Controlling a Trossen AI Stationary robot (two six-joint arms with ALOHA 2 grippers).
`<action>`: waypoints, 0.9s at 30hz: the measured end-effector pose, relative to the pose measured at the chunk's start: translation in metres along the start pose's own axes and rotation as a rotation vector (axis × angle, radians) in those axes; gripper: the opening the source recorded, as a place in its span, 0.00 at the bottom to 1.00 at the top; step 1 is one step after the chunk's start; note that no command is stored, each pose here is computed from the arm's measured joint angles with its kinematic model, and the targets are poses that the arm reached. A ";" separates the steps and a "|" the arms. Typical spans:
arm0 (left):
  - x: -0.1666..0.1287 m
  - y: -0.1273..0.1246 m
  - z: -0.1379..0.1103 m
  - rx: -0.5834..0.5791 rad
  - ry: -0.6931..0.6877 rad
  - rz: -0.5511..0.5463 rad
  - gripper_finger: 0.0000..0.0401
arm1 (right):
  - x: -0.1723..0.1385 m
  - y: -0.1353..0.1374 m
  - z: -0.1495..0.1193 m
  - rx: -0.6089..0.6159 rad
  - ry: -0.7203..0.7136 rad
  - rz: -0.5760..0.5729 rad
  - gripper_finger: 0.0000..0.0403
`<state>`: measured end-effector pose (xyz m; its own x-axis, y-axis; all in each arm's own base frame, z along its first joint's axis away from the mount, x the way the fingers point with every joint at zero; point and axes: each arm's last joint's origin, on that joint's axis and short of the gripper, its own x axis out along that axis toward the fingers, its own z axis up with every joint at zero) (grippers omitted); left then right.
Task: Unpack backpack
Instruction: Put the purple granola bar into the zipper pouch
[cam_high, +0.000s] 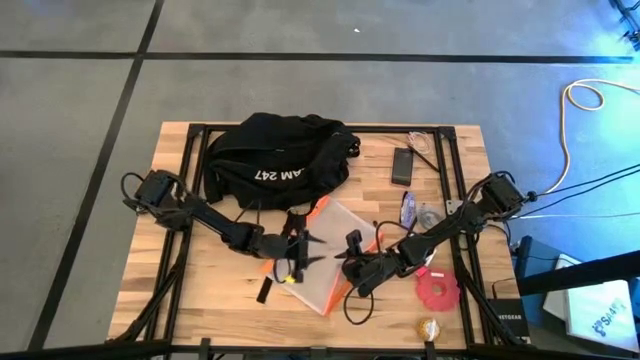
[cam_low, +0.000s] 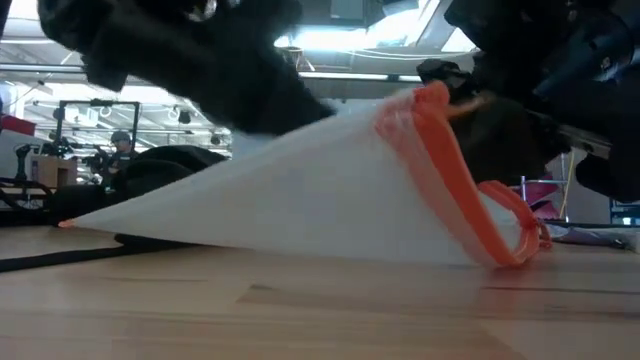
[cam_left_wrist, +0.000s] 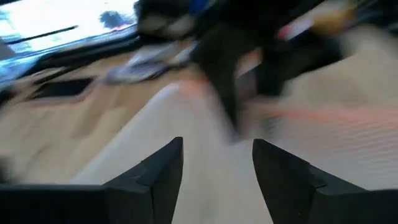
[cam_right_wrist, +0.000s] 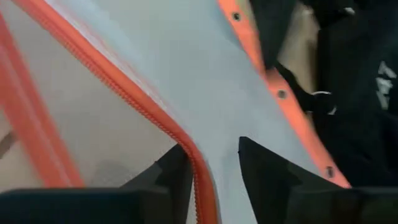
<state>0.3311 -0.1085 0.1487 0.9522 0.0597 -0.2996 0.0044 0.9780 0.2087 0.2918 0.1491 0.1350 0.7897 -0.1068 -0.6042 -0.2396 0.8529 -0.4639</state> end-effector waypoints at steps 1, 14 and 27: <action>-0.002 -0.002 0.003 -0.018 -0.013 -0.048 0.44 | 0.000 -0.001 0.000 0.004 -0.001 -0.018 0.26; -0.016 0.005 0.036 -0.463 -0.097 -0.337 0.44 | 0.006 -0.015 0.001 -0.031 -0.003 -0.108 0.22; 0.018 0.008 0.051 -0.446 0.102 -0.273 0.44 | 0.006 -0.032 0.031 -0.102 0.007 -0.144 0.22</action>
<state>0.3635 -0.1102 0.1928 0.8997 -0.2119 -0.3816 0.0966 0.9493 -0.2992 0.3217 0.1368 0.1658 0.8159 -0.2280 -0.5314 -0.1810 0.7721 -0.6092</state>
